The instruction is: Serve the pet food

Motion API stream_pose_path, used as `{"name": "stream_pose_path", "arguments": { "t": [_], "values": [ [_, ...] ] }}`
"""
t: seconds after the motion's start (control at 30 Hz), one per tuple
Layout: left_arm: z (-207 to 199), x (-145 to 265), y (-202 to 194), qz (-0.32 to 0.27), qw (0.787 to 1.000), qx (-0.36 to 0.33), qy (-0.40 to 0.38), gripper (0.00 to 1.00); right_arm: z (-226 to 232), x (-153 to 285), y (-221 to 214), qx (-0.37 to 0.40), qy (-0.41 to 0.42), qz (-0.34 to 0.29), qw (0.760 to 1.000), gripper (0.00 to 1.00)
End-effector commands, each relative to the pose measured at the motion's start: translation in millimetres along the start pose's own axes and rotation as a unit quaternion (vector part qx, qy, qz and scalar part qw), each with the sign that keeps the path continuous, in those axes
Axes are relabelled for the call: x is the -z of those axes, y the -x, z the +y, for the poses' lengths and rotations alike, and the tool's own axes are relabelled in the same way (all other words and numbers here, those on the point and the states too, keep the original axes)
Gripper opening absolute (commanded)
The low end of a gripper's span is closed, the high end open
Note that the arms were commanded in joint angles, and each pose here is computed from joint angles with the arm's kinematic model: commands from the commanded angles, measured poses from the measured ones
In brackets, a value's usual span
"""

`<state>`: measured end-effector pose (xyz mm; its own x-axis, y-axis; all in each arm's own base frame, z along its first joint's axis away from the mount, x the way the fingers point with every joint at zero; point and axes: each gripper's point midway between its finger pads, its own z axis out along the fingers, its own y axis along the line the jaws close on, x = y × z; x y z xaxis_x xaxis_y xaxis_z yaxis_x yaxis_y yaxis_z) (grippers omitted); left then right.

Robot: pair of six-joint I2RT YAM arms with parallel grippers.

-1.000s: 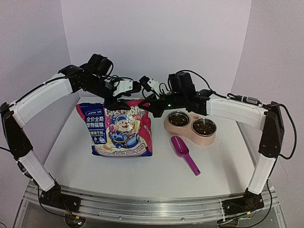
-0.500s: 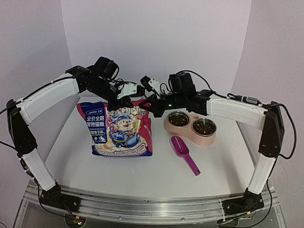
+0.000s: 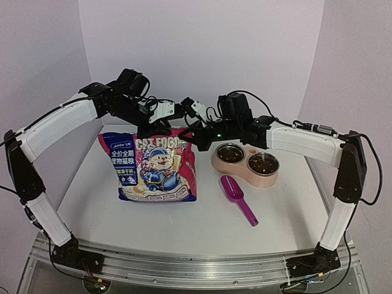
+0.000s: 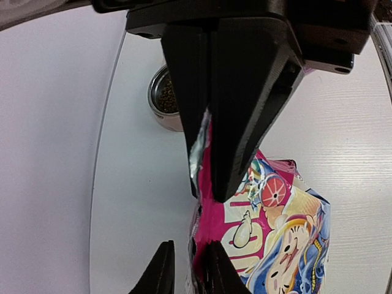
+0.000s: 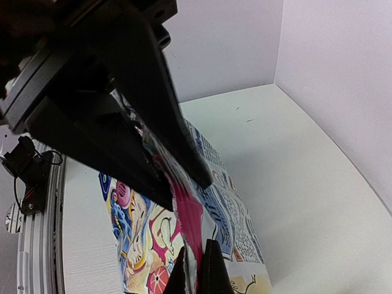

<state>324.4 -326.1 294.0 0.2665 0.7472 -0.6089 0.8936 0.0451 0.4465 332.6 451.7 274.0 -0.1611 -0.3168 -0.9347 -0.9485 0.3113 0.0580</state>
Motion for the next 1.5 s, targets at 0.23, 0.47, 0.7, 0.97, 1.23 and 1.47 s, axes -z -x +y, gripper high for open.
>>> {"name": "stream_pose_path", "arguments": {
  "t": [0.23, 0.47, 0.7, 0.97, 1.23, 1.47],
  "values": [
    [5.5, 26.9, 12.7, -0.01, 1.0, -0.024, 0.016, 0.0, 6.4, 13.1, 42.0, 0.021, 0.004, -0.063, 0.998, 0.0],
    [4.6, 30.5, -4.5, 0.03, 0.999, -0.016, 0.011, 0.34, 6.7, 14.5, 42.3, 0.022, 0.002, -0.063, 0.998, 0.0],
    [2.0, 32.2, -19.5, 0.051, 0.999, -0.012, 0.013, 0.17, 6.2, 13.5, 42.4, 0.023, 0.002, -0.064, 0.998, 0.0],
    [0.5, 29.7, -11.4, 0.023, 1.0, -0.011, 0.01, 0.0, 6.3, 14.5, 42.9, 0.021, 0.002, -0.066, 0.998, 0.0],
    [-5.1, 31.2, -13.7, 0.024, 1.0, -0.013, 0.003, 0.04, 8.2, 15.5, 40.1, 0.023, 0.004, -0.063, 0.998, 0.0],
    [-4.5, 40.5, -9.5, 0.009, 1.0, -0.015, 0.025, 0.26, 10.5, 13.7, 37.7, 0.024, 0.013, -0.061, 0.998, 0.2]
  ]
}}
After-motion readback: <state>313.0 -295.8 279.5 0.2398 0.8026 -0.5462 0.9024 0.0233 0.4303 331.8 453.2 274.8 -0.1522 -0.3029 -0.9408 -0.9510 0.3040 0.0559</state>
